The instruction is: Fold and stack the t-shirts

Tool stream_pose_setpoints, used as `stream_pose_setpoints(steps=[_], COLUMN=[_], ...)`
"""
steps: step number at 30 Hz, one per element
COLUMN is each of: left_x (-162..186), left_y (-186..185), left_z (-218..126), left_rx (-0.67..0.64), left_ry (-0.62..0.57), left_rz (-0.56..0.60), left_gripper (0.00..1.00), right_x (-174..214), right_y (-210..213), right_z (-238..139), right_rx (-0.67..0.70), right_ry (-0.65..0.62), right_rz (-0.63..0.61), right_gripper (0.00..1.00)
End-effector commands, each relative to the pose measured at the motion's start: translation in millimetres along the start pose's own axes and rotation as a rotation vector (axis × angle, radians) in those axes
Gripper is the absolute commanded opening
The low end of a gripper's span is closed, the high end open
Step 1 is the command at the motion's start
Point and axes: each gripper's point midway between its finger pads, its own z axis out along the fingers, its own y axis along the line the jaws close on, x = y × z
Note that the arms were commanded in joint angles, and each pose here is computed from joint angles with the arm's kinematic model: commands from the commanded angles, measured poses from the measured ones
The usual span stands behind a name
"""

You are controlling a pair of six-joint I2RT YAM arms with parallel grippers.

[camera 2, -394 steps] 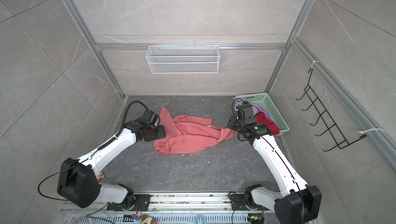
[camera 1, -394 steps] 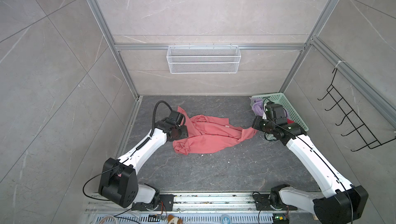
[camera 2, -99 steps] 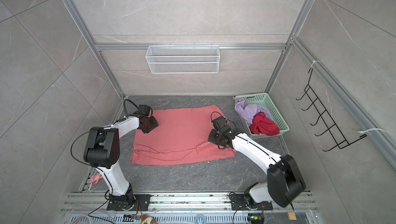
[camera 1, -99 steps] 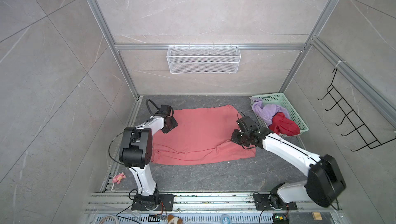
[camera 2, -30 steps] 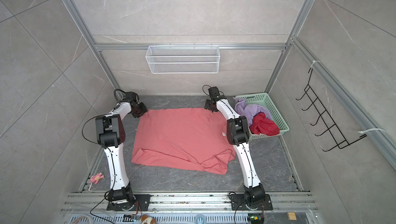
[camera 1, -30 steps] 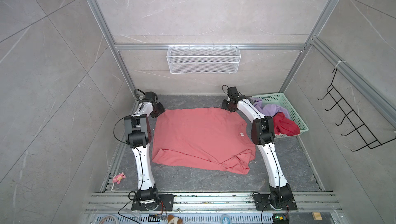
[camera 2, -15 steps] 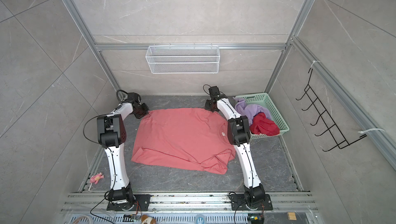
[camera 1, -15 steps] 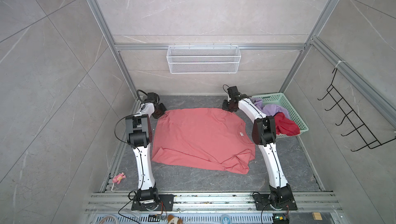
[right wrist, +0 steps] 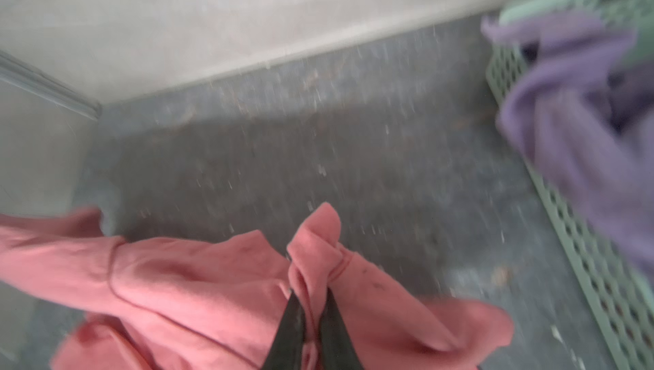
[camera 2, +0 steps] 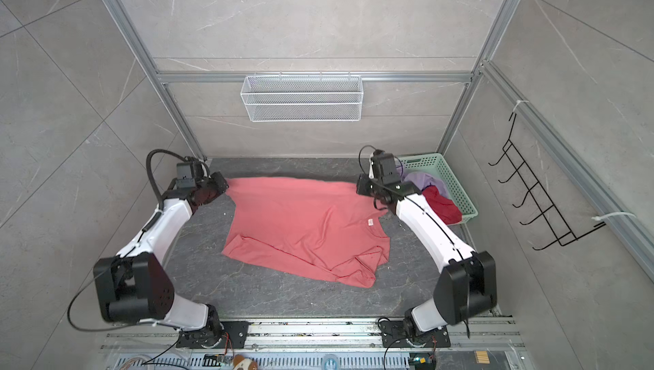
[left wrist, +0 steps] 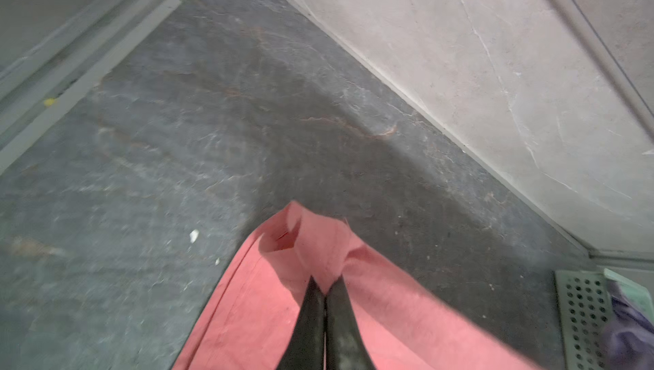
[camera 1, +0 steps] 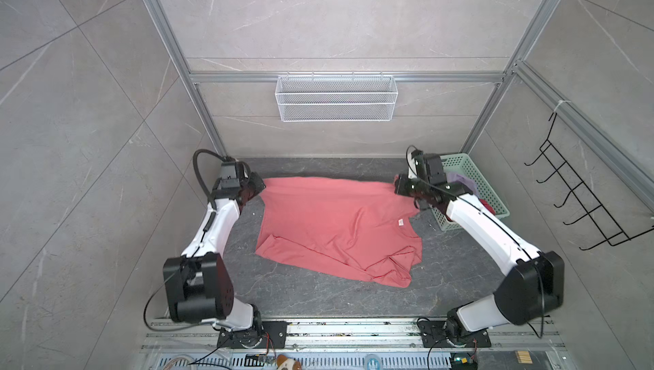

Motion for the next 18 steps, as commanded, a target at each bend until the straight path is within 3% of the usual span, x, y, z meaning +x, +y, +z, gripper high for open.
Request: stream_pose_setpoints(steps=[1,3,6,11,18], left_x=[50.6,69.3,81.5,85.3,93.5], left_y=[62.8,85.3,96.0,98.6,99.3], left_z=[-3.6,-14.2,-22.5,-25.8,-22.6], left_rx=[-0.203,-0.279,-0.306,-0.312,-0.294], left_ry=[0.035,0.044,0.047,0.05,0.064], left_rz=[-0.102,-0.102,-0.106,-0.121,-0.133], left_gripper=[0.0,0.0,0.0,0.0,0.0], right_x=[88.1,101.8,88.5,69.1,99.7], right_y=[-26.9,-37.2,-41.8,-26.6,-10.0], right_z=[-2.8,-29.5,-57.7,-54.4,0.0], right_rx=[0.162,0.237,0.246,0.216,0.128], right_ry=[0.16,0.129,0.044,0.026,0.14], right_rz=[0.014,0.015,0.032,-0.008,0.057], right_gripper=[0.33,0.52,0.64,0.66,0.64])
